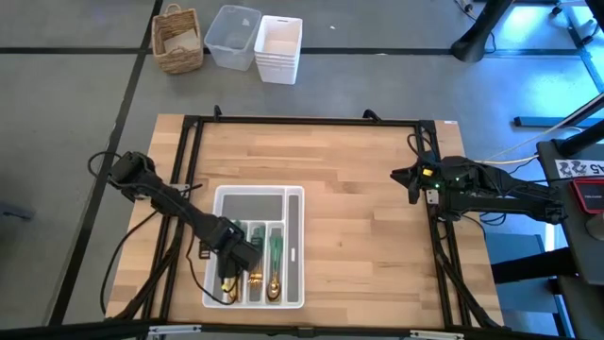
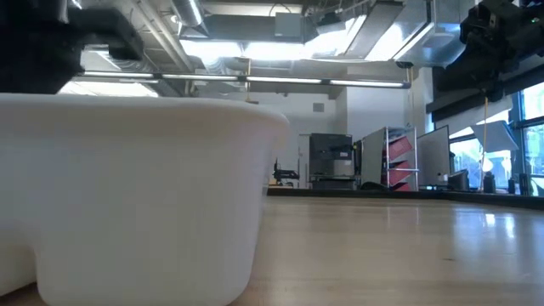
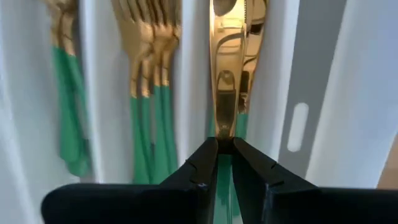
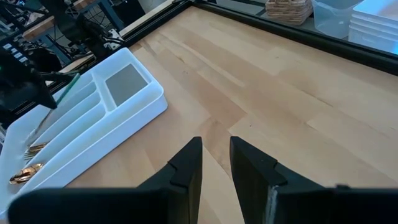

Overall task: Sort silverware
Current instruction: Put the table knife in the silverware tray, then return to Home Position

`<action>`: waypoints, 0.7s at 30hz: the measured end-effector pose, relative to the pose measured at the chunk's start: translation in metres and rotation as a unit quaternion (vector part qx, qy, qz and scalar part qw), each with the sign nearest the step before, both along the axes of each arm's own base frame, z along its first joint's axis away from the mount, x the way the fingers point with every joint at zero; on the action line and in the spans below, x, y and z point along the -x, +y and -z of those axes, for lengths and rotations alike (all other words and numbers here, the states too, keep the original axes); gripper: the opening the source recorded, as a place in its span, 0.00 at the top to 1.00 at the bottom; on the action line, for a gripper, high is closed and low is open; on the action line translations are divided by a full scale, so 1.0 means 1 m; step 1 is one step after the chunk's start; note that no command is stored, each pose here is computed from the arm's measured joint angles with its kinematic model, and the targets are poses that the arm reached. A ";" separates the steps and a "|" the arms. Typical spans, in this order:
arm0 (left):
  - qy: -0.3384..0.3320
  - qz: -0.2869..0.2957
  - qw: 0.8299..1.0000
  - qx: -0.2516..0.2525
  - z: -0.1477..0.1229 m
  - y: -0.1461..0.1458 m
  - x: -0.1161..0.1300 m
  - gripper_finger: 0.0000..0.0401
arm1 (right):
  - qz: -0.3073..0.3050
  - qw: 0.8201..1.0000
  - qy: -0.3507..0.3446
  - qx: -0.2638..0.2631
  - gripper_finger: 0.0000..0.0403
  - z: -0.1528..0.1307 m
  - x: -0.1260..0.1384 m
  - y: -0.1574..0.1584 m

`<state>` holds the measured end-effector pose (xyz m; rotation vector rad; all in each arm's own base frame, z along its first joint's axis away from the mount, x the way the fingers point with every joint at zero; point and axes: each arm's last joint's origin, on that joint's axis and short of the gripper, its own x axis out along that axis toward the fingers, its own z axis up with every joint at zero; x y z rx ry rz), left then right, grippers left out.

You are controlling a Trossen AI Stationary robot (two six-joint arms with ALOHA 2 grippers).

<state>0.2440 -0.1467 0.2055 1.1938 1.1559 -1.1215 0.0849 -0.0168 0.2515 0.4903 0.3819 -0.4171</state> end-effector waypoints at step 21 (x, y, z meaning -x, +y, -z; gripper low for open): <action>-0.046 -0.124 0.991 0.016 0.019 0.000 -0.002 0.72 | 0.000 1.000 0.000 0.000 0.79 0.000 0.000 0.000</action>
